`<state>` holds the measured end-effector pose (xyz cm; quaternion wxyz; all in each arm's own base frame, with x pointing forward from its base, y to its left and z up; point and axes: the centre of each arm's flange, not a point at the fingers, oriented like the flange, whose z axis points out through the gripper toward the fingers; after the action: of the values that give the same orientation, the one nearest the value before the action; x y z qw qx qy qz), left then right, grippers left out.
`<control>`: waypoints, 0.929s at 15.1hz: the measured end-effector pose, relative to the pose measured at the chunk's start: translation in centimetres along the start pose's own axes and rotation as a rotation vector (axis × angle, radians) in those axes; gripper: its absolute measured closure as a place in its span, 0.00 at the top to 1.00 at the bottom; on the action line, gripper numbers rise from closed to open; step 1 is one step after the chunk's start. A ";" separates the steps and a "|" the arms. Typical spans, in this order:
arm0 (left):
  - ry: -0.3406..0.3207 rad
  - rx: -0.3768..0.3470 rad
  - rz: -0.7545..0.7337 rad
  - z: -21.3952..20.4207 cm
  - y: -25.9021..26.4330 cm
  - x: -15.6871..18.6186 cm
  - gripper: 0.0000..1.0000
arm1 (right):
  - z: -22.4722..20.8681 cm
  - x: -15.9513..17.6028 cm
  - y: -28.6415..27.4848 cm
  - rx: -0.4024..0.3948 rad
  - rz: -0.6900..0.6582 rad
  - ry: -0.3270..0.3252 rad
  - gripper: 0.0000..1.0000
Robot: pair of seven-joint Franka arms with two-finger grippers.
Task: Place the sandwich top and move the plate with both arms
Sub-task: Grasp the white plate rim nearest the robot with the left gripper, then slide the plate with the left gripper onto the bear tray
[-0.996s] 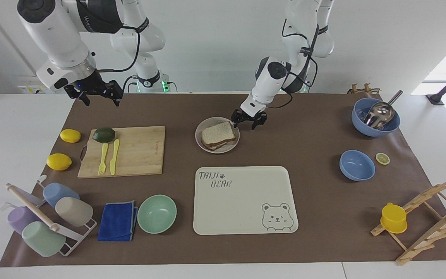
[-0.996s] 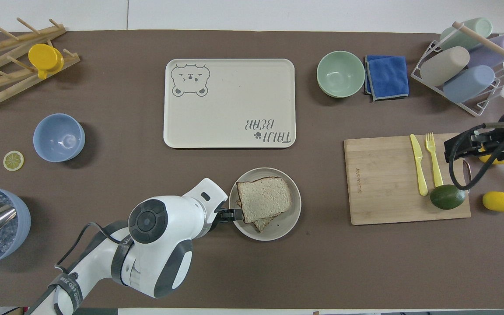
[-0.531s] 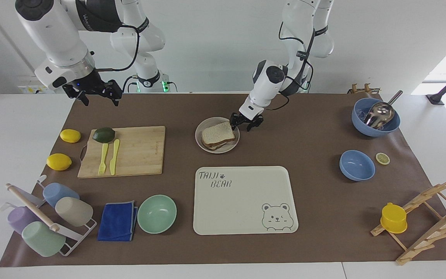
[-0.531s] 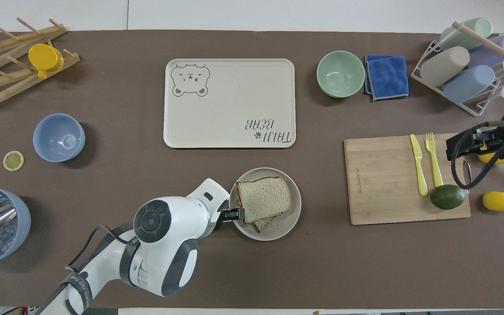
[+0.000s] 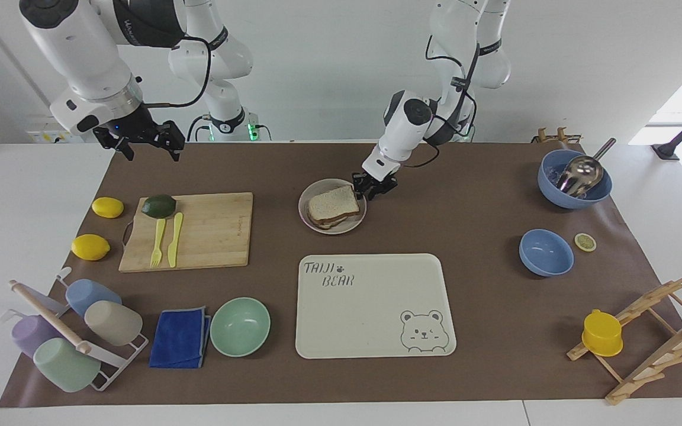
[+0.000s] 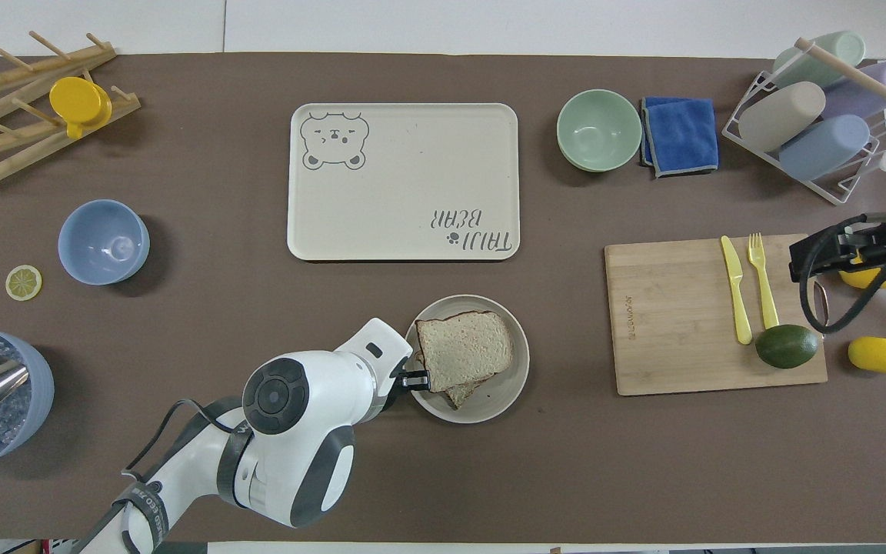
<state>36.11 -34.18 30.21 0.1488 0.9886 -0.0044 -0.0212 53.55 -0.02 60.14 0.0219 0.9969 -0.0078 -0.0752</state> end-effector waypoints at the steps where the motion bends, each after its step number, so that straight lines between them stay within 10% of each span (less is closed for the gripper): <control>1: 0.001 0.000 0.033 0.0 0.0 0.0 0.26 | 0.0 0.0 0.0 0.000 0.000 0.000 1.00; 14: 0.009 -0.015 0.073 -0.3 0.1 0.3 0.04 | -0.1 -0.1 0.1 0.000 0.001 0.002 1.00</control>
<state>36.47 -34.16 30.46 0.1568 0.9868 -0.0397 -0.0116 53.46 -0.07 60.29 0.0218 0.9970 -0.0082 -0.0742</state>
